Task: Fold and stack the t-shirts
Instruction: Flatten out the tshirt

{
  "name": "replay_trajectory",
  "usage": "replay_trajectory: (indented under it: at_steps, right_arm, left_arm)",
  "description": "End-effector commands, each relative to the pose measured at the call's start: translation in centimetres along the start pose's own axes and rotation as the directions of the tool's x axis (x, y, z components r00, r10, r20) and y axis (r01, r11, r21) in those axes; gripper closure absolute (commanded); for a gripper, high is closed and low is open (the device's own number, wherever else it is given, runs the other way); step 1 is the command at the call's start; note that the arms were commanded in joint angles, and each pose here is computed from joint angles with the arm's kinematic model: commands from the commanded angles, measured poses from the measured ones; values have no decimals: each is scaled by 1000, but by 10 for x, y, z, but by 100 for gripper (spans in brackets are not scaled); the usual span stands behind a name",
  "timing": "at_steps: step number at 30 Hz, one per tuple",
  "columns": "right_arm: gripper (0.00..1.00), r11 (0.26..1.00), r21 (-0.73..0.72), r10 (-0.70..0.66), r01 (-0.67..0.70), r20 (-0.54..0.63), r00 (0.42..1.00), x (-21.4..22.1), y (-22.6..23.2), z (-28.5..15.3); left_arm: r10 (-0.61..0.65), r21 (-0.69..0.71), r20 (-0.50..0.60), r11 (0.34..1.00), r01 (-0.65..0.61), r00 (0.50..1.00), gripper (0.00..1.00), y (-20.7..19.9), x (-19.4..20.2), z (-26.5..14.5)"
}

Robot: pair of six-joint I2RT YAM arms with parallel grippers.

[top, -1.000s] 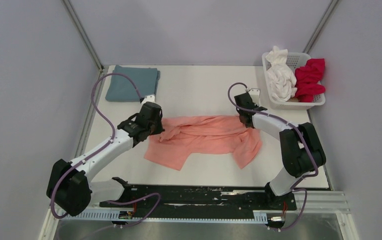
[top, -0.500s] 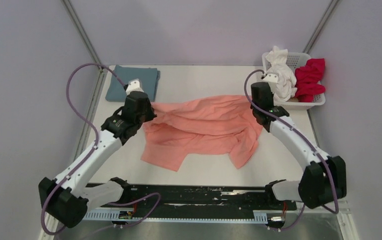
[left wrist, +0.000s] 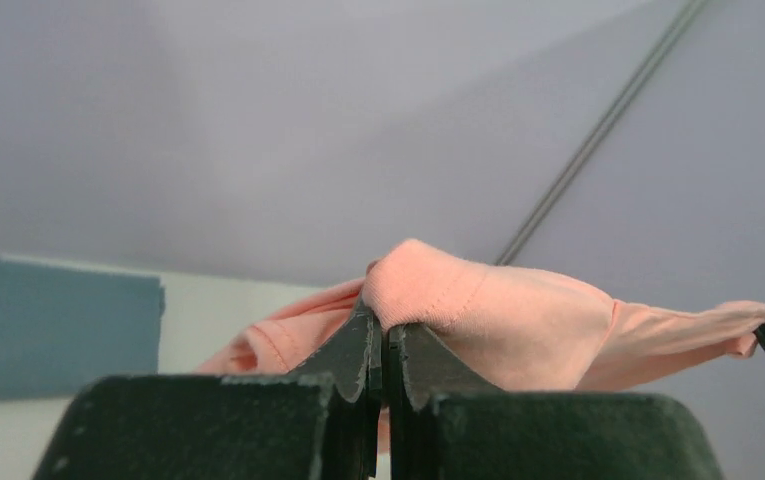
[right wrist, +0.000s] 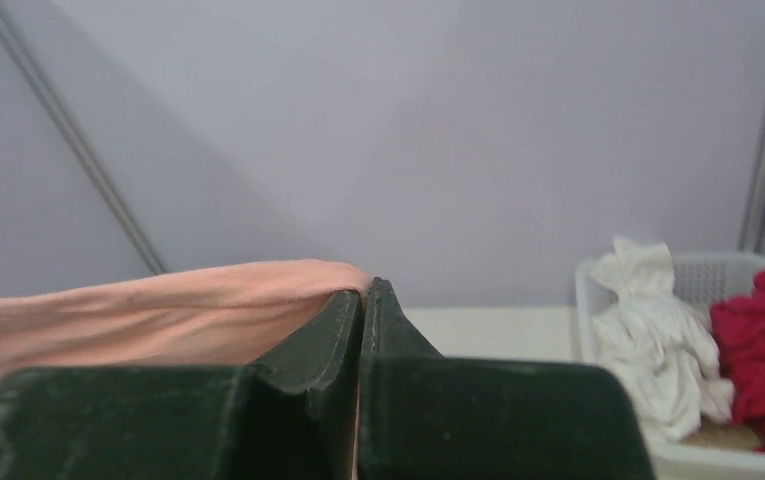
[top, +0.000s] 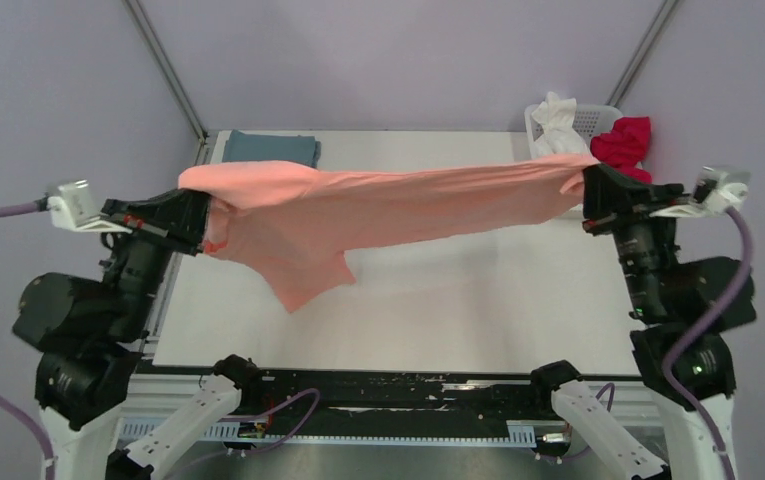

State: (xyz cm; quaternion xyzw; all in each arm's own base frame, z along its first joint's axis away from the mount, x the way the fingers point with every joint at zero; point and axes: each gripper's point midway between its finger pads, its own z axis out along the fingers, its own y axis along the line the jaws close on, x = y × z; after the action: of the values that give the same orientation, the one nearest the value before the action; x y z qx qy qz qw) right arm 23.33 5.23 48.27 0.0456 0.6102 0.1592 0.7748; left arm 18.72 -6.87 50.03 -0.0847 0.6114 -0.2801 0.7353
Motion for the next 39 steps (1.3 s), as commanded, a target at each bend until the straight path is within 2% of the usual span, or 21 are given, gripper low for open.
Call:
replay_trajectory:
  at_steps: [1, 5, 9, 12, 15, 17, 19, 20, 21, 23, 24, 25, 26, 27, 28, 29, 30, 31, 34, 38, 39]
  right_arm:
    - [100, 982, -187, 27, -6, 112, 993, -62, 37, -33]
    - [100, 983, -182, 26, 8, 184, 983, -101, 39, -48]
    - [100, 995, -96, 13, 8, 219, 976, -117, 27, -44]
    - [100, 1000, -9, -15, 17, 164, 986, -97, 14, -16]
    - [100, 992, 119, -45, 36, 68, 997, -57, -9, 17]
    - [100, 975, 211, -66, 69, -20, 998, -19, -27, 41]
    - [100, 948, 294, -92, 122, -113, 989, 28, -47, 63]
    - [100, 931, 332, -106, 154, -159, 982, 53, -58, 75]
    - [100, 911, 371, -112, 182, -201, 973, 78, -70, 84]
    - [100, 874, 440, -84, 206, -281, 956, 129, -97, 101]
    - [100, 869, 447, -59, 209, -327, 943, 157, -108, 109]
    - [100, 867, 451, -37, 211, -365, 930, 183, -117, 118]
    - [96, 866, 449, -22, 219, -403, 915, 208, -126, 125]
    - [86, 864, 444, -20, 238, -441, 897, 231, -133, 133]
    - [73, 857, 448, -19, 256, -467, 884, 248, -138, 141]
    - [69, 845, 450, -15, 289, -521, 853, 275, -147, 147]
    - [64, 839, 448, -13, 309, -550, 835, 288, -151, 152]
    - [50, 833, 451, -11, 322, -568, 823, 294, -153, 156]
    - [33, 828, 461, -3, 320, -566, 824, 292, -153, 160]
    - [14, 848, 440, -5, 295, -550, 835, 282, -144, 155]
    - [3, 858, 429, -4, 284, -547, 837, 279, -141, 153]
  left_arm:
    - [47, 255, 79, 965, -65, 996, 99, -52, -50, -38]
    - [36, 336, 129, 939, -77, 991, 99, -71, -78, -63]
    - [34, 358, 124, 931, -76, 992, 98, -77, -81, -63]
    - [43, 306, 84, 950, -67, 996, 95, -69, -66, -40]
    - [65, 154, 11, 986, -65, 998, 92, -42, -37, -1]
    - [107, 22, -43, 994, -106, 993, 87, -15, -7, 34]
    - [147, -130, -102, 978, -160, 984, 86, 18, 30, 71]
    - [177, -218, -168, 953, -212, 970, 85, 42, 62, 92]
    - [189, -243, -196, 941, -234, 962, 84, 51, 78, 106]
    - [207, -246, -400, 914, -322, 893, 81, 82, 163, 150]
    - [197, -259, -449, 905, -338, 871, 75, 96, 183, 161]
    - [177, -258, -561, 891, -374, 809, 71, 118, 234, 176]
    - [148, -288, -596, 878, -382, 789, 58, 131, 244, 184]
    - [107, -298, -691, 859, -417, 715, 46, 156, 291, 192]
    - [68, -326, -720, 845, -424, 690, 27, 165, 293, 199]
    - [20, -334, -787, 827, -453, 617, 20, 187, 331, 202]
    - [-12, -358, -790, 820, -446, 613, 7, 188, 324, 212]
    - [-47, -366, -822, 807, -464, 567, 4, 202, 349, 213]
    - [-50, -387, -806, 798, -462, 590, 0, 204, 344, 233]
    - [-44, -361, -778, 847, -389, 627, 0, 191, 344, 239]
    - [-56, -352, -780, 862, -364, 623, 0, 187, 346, 235]
